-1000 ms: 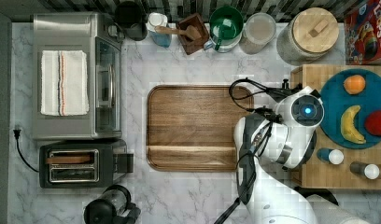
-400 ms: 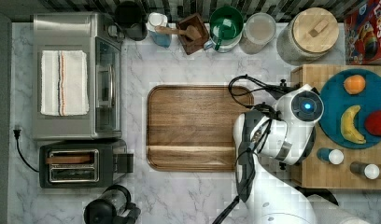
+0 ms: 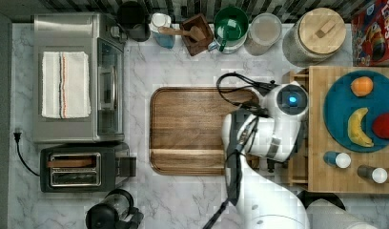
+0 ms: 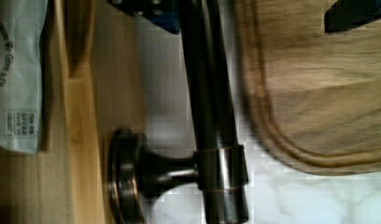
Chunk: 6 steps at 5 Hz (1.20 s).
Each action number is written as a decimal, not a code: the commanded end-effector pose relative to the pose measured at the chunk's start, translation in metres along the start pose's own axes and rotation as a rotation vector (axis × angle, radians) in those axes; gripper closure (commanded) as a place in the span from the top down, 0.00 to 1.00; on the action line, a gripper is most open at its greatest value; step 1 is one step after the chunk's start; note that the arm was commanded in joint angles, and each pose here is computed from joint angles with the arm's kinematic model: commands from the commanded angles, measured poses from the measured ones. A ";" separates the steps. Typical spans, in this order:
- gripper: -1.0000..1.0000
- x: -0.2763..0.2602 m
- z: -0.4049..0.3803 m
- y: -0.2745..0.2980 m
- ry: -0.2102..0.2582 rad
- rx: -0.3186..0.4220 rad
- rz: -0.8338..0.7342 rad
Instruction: Open the drawer.
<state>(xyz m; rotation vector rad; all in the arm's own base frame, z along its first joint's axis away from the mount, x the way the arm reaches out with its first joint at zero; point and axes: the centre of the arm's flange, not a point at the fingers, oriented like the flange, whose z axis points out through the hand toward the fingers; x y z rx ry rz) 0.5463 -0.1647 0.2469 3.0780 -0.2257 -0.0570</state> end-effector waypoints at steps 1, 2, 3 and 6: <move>1.00 -0.015 -0.019 -0.185 -0.004 0.063 -0.194; 1.00 -0.020 -0.018 -0.194 -0.010 0.078 -0.145; 1.00 -0.023 -0.019 -0.201 -0.006 0.087 -0.110; 1.00 -0.021 -0.025 -0.218 -0.029 0.118 -0.037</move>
